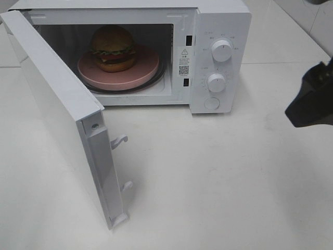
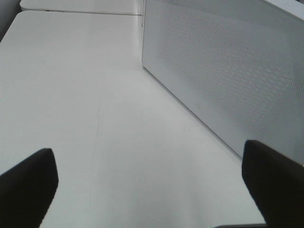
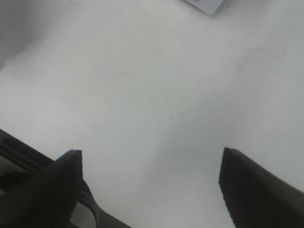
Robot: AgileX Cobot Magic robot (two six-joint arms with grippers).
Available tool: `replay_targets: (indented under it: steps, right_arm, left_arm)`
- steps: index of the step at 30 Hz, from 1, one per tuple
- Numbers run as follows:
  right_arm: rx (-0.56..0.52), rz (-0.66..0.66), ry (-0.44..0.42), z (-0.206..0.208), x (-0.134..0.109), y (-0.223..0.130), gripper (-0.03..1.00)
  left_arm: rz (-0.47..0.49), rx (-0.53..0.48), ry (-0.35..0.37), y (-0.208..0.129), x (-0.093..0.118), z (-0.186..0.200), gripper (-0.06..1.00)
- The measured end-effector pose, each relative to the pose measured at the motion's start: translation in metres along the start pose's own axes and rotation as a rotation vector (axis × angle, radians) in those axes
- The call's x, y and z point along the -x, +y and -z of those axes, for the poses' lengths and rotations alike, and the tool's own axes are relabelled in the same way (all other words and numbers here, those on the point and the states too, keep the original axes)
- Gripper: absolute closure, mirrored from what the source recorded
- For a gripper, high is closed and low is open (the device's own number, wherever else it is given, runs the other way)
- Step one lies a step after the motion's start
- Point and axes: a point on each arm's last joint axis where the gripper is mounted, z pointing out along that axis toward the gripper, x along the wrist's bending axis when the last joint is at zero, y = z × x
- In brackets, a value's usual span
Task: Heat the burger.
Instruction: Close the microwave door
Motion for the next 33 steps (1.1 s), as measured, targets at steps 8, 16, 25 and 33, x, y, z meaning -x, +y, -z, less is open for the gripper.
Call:
replay_targets:
  steps: [8,16,25,33]
  right_arm:
    - [0.086,-0.034,0.002,0.043,0.010,-0.032,0.20]
    - [0.226,-0.086,0.012,0.078,0.018,-0.065,0.20]
    - [0.210,-0.219,-0.044,0.062,0.024,-0.108,0.20]
    - [0.261,-0.306,-0.097,0.058,0.021,-0.143,0.20]
  left_arm:
    - [0.000,0.000,0.000,0.000,0.000,0.000,-0.03]
    - [0.000,0.000,0.000,0.000,0.000,0.000,-0.03]
    - [0.000,0.000,0.000,0.000,0.000,0.000,-0.03]
    - [0.000,0.000,0.000,0.000,0.000,0.000,-0.03]
